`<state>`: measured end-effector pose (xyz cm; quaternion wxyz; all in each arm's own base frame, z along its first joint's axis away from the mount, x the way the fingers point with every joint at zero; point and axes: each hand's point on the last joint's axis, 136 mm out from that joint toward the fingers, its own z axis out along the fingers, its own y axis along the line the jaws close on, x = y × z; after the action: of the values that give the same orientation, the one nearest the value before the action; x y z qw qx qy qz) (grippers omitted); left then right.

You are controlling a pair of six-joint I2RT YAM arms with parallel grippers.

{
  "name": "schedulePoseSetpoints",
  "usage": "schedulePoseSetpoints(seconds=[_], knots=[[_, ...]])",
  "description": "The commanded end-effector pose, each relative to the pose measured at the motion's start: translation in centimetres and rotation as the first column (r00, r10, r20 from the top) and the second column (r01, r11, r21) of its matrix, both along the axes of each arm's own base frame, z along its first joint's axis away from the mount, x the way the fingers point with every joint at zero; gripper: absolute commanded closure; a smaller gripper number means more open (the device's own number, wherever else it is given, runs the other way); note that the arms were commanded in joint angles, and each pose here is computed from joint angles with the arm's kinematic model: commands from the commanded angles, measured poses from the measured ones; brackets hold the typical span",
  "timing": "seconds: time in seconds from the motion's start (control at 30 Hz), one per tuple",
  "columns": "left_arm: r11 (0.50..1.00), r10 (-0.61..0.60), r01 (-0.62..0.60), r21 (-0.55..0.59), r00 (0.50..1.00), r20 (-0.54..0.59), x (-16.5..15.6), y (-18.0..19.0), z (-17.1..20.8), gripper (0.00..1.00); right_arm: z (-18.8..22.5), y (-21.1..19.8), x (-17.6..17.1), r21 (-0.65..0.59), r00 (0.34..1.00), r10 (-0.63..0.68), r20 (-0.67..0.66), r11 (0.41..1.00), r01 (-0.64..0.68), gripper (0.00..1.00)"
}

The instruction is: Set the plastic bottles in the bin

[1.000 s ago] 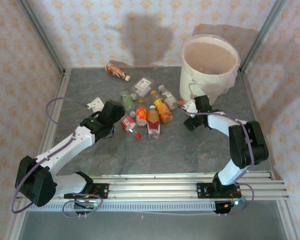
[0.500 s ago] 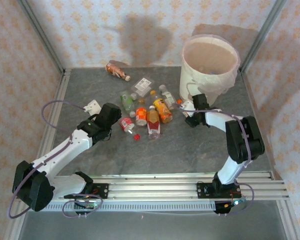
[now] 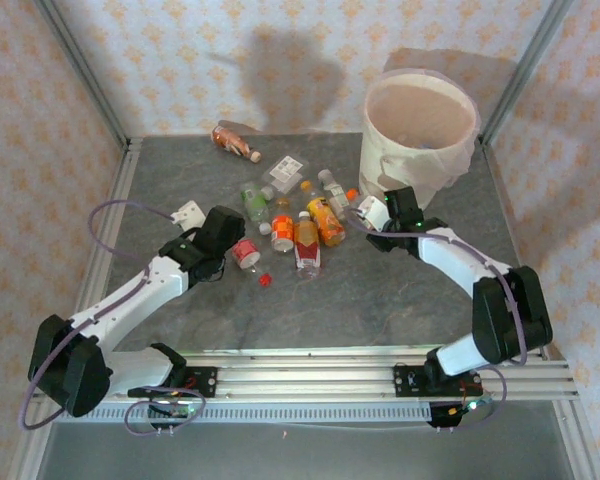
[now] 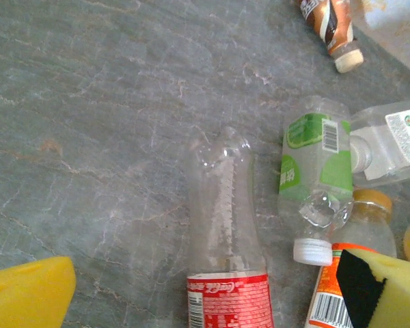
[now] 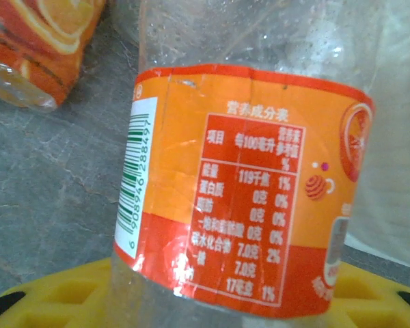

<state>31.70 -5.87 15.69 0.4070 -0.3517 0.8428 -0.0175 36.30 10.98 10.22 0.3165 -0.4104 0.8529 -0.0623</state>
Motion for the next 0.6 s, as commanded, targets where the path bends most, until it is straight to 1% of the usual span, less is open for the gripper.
schedulePoseSetpoints(seconds=[0.0,0.07,0.2,0.3,0.37,0.47,0.57], knots=[[0.999,0.036,-0.036,-0.014,0.999,-0.03,-0.1,0.4,-1.6,0.0,2.5,0.5,-0.8,0.027,1.0,0.008,0.03,1.0,-0.009,0.56],[0.999,0.046,-0.047,-0.018,0.998,-0.045,0.0,0.4,-2.6,0.0,4.2,1.0,-0.8,0.055,0.997,0.024,0.068,0.998,-0.027,0.56],[0.996,0.074,-0.08,-0.042,0.991,-0.115,-0.2,0.2,-5.1,0.0,7.1,1.9,-0.8,0.113,0.99,0.039,0.137,0.992,-0.055,0.56],[0.995,0.07,-0.08,-0.061,0.988,-0.14,-0.2,-0.3,-6.2,0.0,9.0,2.5,-1.0,0.157,0.983,0.048,0.176,0.985,-0.077,0.56],[0.996,0.048,-0.058,-0.071,0.989,-0.14,0.1,-0.7,-6.5,0.0,10.8,3.2,-1.2,0.204,0.977,0.062,0.205,0.973,-0.105,0.56],[0.996,-0.006,-0.005,-0.086,0.991,-0.133,0.9,-1.7,-6.8,0.0,14.4,4.2,-1.3,0.268,0.956,0.076,0.284,0.951,-0.155,0.57],[0.995,-0.037,0.022,-0.101,0.988,-0.15,1.4,-2.5,-7.6,0.0,17.0,4.7,-0.8,0.277,0.933,0.094,0.347,0.94,-0.198,0.58]])
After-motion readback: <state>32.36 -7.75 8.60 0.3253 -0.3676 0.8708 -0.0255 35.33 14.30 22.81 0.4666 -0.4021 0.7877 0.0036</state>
